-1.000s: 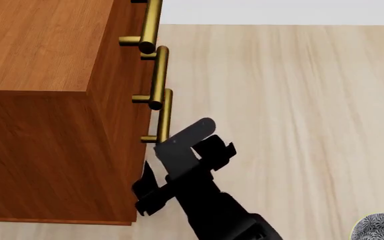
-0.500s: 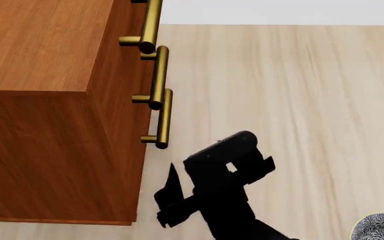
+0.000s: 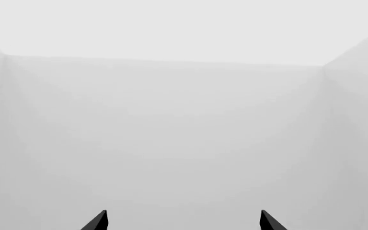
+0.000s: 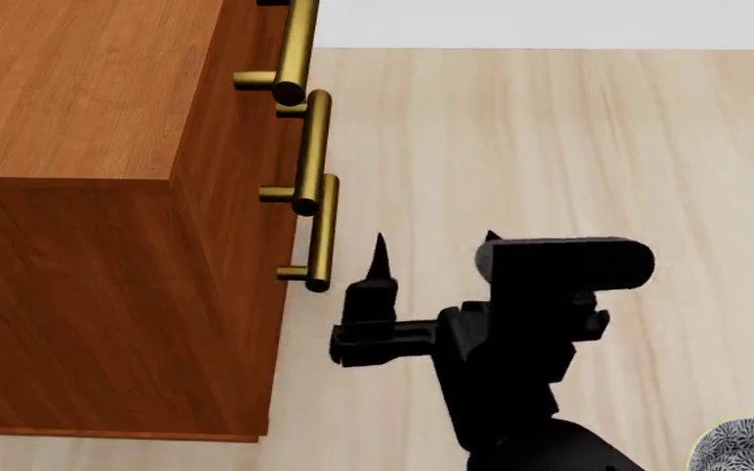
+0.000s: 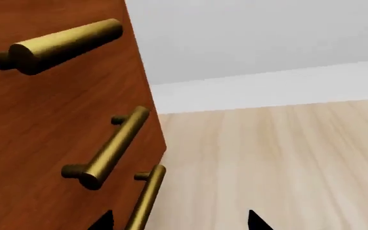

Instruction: Close the bottom drawer of the cabinet and open the top drawer.

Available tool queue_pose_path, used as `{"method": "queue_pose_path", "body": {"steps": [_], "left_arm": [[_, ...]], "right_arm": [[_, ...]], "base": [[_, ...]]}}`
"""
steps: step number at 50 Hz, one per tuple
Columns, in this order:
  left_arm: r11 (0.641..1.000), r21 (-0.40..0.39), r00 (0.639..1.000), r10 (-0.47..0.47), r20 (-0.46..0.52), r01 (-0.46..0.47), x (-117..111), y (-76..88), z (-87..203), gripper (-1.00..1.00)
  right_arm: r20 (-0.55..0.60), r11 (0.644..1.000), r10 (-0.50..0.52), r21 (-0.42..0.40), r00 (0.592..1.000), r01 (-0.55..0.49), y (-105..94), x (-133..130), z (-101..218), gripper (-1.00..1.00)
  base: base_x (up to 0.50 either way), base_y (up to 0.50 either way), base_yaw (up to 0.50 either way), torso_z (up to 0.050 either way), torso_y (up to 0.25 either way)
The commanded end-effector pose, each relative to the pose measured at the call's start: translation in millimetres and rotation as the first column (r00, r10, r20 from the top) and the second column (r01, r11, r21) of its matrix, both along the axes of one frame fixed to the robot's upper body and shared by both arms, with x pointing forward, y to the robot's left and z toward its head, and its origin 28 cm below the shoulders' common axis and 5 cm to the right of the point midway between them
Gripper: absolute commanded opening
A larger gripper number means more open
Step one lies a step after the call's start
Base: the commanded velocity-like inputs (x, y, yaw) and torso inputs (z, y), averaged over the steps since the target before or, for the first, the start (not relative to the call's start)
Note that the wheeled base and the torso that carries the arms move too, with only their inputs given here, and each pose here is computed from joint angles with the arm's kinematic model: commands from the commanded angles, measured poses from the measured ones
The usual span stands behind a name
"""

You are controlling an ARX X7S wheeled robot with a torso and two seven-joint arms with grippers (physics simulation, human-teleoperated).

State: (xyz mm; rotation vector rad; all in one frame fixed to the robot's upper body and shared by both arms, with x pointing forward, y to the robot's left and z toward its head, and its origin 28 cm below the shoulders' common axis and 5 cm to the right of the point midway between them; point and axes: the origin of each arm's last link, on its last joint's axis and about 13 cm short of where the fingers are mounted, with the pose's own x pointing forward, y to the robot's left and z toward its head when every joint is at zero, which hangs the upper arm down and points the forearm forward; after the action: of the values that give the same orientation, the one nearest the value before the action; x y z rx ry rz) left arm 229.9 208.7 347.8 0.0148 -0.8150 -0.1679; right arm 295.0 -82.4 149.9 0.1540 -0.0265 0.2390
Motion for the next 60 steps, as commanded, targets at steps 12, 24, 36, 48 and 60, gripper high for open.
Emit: {"method": "queue_pose_path", "body": {"steps": [12,24,36,48,60], "left_arm": [[1.000,0.003,1.000,-0.004,0.002,0.004,0,-1.3,2,1.00],[1.000,0.009,1.000,-0.004,0.004,0.004,0,-3.4,4,1.00],[1.000,0.007,1.000,-0.003,0.003,0.003,-1,-3.3,3,1.00],[1.000,0.006,1.000,-0.002,0.006,0.002,-2,-2.1,3,1.00],[1.000,0.007,1.000,-0.001,0.005,0.001,-3,-1.5,2,1.00]], "right_arm": [[-0.006,0.926,-0.035,0.377,0.999,0.034,-4.2,-7,30,1.00],[0.013,0.825,0.038,0.563,0.999,-0.038,2.6,-18,49,1.00],[0.028,0.724,0.121,0.682,0.992,-0.108,12.1,-28,67,1.00],[0.047,0.650,0.172,0.745,0.984,-0.149,23.2,-25,80,1.00],[0.038,0.619,0.199,0.770,0.979,-0.156,29.8,-13,84,1.00]], "base": [[0.00,0.00,0.00,0.000,0.000],[0.00,0.00,0.00,0.000,0.000],[0.00,0.00,0.00,0.000,0.000],[0.00,0.00,0.00,0.000,0.000],[0.00,0.00,0.00,0.000,0.000]]}}
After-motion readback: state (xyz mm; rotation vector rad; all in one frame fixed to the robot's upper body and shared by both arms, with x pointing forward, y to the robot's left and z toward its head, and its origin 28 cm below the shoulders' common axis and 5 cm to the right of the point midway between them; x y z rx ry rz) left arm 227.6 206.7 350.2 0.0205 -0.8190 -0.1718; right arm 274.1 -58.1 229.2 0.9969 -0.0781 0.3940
